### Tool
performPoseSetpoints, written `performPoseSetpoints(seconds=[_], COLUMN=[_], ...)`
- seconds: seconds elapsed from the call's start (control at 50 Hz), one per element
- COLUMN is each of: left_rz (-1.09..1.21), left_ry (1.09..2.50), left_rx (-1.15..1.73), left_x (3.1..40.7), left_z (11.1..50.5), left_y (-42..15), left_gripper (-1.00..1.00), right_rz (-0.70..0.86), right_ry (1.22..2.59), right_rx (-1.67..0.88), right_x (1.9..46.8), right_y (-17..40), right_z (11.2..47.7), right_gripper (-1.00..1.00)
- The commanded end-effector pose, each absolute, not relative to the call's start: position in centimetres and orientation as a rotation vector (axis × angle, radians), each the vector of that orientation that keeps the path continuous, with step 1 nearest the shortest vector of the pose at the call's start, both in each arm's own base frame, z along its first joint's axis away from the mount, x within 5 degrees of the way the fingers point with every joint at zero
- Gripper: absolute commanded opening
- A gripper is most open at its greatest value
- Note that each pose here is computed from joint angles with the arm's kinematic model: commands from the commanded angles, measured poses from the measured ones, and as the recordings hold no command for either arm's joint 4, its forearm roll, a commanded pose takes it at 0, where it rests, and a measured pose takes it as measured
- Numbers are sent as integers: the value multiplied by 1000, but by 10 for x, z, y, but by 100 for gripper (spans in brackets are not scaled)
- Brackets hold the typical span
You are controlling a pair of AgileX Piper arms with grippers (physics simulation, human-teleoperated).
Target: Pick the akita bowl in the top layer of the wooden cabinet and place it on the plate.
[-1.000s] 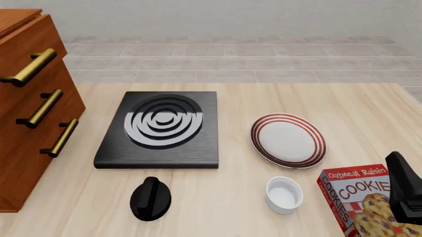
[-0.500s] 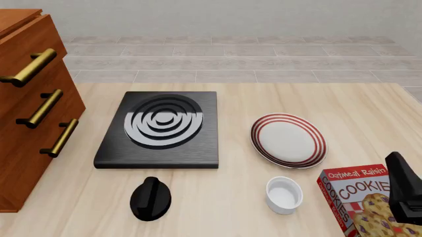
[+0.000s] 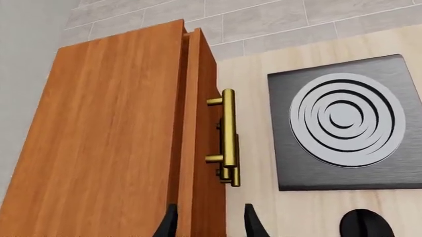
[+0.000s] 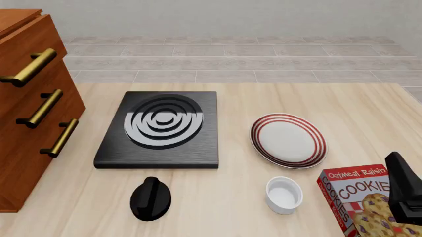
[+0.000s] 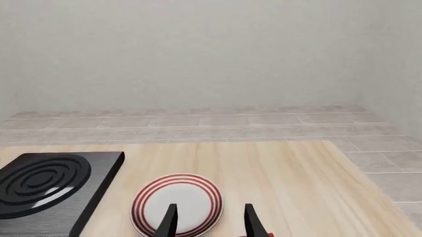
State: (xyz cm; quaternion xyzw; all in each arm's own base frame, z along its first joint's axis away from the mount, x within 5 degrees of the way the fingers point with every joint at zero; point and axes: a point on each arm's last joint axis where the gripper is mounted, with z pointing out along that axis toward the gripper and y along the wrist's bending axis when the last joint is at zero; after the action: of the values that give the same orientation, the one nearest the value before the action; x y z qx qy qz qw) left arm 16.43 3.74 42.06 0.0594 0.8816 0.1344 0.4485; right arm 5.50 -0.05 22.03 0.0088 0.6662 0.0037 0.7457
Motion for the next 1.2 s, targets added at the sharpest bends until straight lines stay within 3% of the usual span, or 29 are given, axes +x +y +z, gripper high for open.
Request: performPoseSetpoints(seconds=[0.02,1.2], left_rz=[341,379], left_ry=[2195,2242], left_rx=[138,75], left_x=[163,158], left_z=[411,375], left_y=[40,51], left_gripper=[100,100], right_rz=[7,8], right_ry=[1458,1459], right_rx=[17,10], right_x=[55,55], right_y=[0,0], right_z=[221,222], right_gripper=[100,100])
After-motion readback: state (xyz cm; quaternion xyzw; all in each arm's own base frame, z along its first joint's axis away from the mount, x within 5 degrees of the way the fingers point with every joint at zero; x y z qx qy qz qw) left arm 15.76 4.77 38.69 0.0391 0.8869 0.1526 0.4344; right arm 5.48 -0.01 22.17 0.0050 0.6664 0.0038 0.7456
